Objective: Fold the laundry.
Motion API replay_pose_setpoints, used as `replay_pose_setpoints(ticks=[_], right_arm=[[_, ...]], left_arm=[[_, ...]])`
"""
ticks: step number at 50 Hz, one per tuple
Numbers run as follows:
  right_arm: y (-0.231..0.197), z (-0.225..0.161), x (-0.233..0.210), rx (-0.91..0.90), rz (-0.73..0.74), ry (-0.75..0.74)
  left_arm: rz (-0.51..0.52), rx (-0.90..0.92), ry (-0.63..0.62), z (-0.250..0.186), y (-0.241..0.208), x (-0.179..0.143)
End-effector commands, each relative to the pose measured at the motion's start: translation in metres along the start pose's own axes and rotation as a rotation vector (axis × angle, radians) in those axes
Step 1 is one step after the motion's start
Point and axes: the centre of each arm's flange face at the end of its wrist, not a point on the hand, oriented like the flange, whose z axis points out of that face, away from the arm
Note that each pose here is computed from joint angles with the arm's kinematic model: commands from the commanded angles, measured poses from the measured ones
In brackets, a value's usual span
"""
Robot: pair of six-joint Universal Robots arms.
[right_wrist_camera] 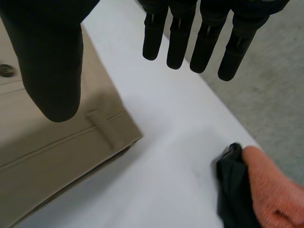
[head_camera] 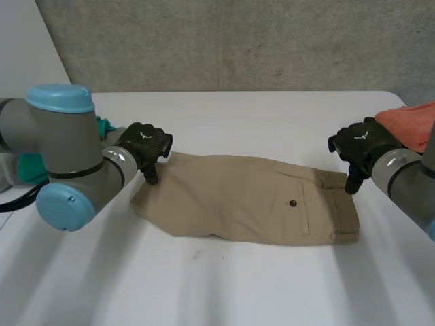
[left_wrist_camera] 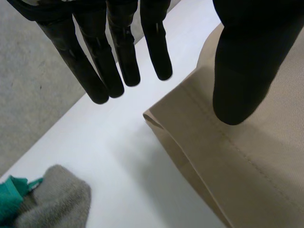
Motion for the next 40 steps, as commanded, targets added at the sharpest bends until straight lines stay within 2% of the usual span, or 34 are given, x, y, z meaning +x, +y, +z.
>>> replay_pose_setpoints(ticks=[1,7,15,27,32,37,40], right_arm=[[0.021,-0.04,-0.021,-0.234,0.043,-0.168],[0.048,-0.041,-0.043,-0.204,0.054,-0.196],[0.081,-0.01,-0.054,-0.067,0.008,-0.104],[0.091,0.019,-0.054,0.006,-0.004,-0.041],[0.088,0.016,-0.033,0.032,0.035,0.037],[0.086,0.011,0.024,0.048,0.067,0.171],[0.097,0.011,0.046,0.006,0.068,0.18]], left_arm=[[0.049,0.049,0.017,-0.011,-0.011,0.001],[0.052,0.087,0.007,-0.015,-0.018,0.003],[0.059,0.121,0.0,-0.019,-0.023,0.006],[0.058,0.122,0.0,-0.018,-0.021,0.007],[0.058,0.124,-0.003,-0.02,-0.022,0.006],[0.058,0.143,-0.013,-0.025,-0.027,0.003],[0.056,0.15,-0.022,-0.028,-0.029,0.001]])
